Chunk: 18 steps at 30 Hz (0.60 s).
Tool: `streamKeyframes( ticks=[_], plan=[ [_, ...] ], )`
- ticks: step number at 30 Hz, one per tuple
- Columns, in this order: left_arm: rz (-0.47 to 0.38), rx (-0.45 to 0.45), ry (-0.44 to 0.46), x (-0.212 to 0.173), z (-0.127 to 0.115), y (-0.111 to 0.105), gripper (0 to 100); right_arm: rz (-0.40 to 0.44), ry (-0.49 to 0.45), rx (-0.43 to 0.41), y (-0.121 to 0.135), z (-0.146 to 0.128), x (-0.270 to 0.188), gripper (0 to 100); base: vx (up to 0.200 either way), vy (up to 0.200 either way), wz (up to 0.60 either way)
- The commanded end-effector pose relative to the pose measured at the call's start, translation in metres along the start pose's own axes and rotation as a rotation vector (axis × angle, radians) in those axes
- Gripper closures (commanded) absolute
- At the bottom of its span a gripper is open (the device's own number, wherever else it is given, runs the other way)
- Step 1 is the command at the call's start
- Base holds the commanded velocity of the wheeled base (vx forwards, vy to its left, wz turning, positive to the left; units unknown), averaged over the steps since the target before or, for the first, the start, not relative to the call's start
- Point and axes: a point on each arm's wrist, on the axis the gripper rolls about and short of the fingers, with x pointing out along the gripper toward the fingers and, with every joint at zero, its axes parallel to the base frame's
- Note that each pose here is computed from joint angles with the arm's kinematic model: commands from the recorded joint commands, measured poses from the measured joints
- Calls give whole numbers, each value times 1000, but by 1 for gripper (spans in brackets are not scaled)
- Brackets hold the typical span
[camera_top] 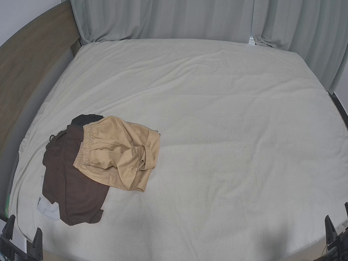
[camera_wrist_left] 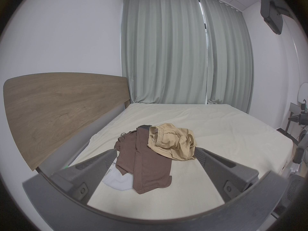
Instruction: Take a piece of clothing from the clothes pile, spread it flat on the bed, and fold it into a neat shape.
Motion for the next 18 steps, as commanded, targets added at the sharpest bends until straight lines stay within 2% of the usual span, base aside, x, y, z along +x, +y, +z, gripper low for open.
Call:
streamKeyframes(
  ticks=[1, 18],
  plan=[
    [2, -3, 4, 0, -5, 0, 0, 0, 1, -1, 0, -5, 0, 0, 0, 0, 0],
    [0, -27, 2, 0, -5, 0, 0, -1, 1, 2, 0, -5, 0, 0, 0, 0, 0]
  ],
)
